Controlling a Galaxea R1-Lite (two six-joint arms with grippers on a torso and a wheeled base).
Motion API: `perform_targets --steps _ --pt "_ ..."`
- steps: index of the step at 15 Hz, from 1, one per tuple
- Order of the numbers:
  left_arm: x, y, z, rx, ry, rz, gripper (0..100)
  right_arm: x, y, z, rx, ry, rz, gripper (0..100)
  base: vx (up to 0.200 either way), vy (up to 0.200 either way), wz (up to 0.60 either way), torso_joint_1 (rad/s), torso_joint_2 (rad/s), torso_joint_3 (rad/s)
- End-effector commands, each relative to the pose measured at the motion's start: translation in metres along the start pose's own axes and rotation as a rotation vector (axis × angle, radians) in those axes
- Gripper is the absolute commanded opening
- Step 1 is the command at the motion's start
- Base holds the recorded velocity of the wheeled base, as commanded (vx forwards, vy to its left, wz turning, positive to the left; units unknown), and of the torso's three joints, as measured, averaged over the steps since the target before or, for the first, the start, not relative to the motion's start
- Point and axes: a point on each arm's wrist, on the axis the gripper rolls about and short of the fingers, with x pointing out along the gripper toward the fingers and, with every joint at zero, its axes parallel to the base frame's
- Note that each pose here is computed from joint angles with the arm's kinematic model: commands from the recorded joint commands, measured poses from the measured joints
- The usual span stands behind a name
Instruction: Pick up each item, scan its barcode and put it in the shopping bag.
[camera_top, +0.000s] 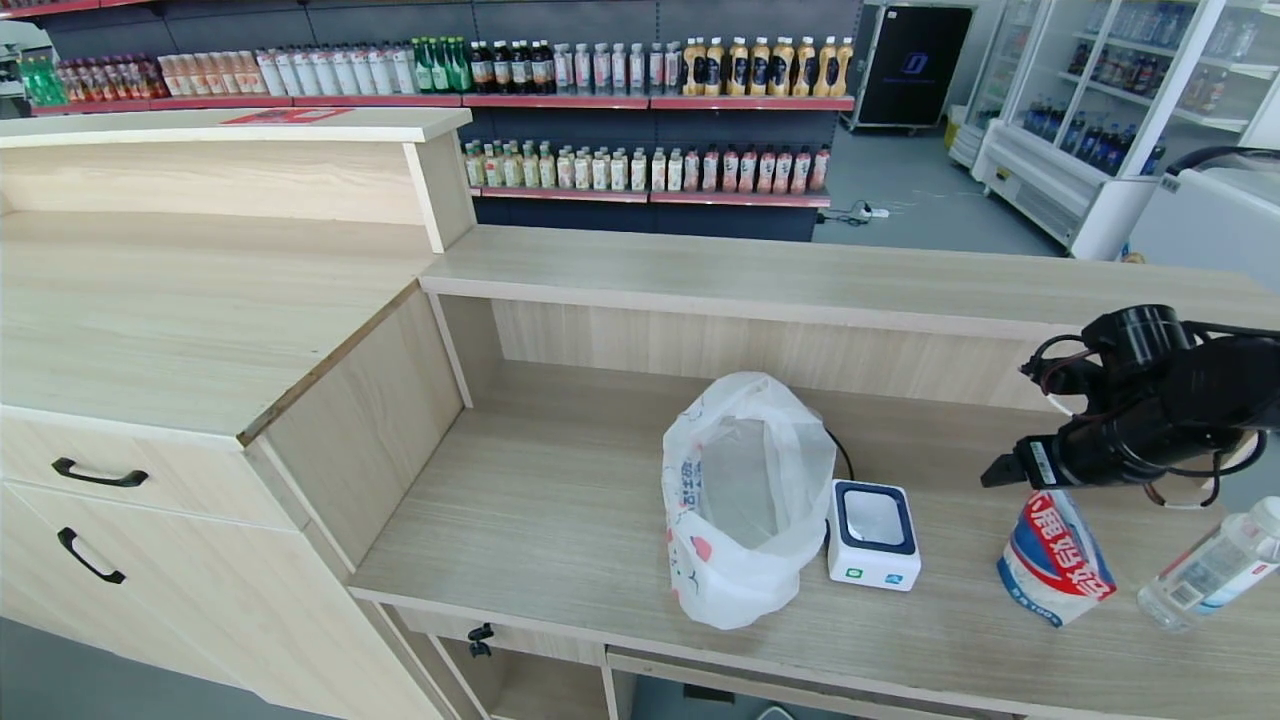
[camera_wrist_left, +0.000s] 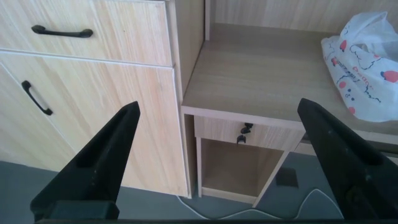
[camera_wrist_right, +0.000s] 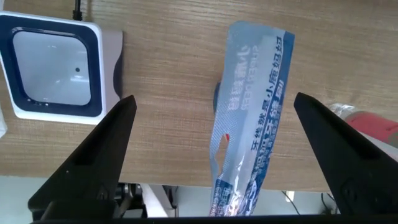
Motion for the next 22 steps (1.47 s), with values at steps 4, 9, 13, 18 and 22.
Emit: perform_targets --steps 4,9,13,18,22 --pt "0.0 0.0 0.0 0.0 -0.001 0.0 100 0.029 0.003 -0.007 -0.003 0.049 0.016 100 0.0 0.0 0.0 0.0 0.0 0.0" --pt "0.0 0.0 0.0 0.0 -0.001 0.0 100 0.056 0.006 -0.014 -0.009 0.062 0.021 100 0.0 0.0 0.0 0.0 0.0 0.0" --pt "0.0 0.0 0.0 0.0 -0.001 0.0 100 0.063 0.006 -0.025 -0.017 0.106 0.026 100 0.0 0.0 0.0 0.0 0.0 0.0" --pt "0.0 0.0 0.0 0.0 -0.001 0.0 100 0.07 -0.004 -0.032 0.004 0.023 0.056 100 0.0 0.0 0.0 0.0 0.0 0.0" --pt "0.0 0.0 0.0 0.0 -0.001 0.0 100 0.077 -0.018 -0.051 -0.063 0.015 0.016 0 0.0 0.0 0.0 0.0 0.0 0.0"
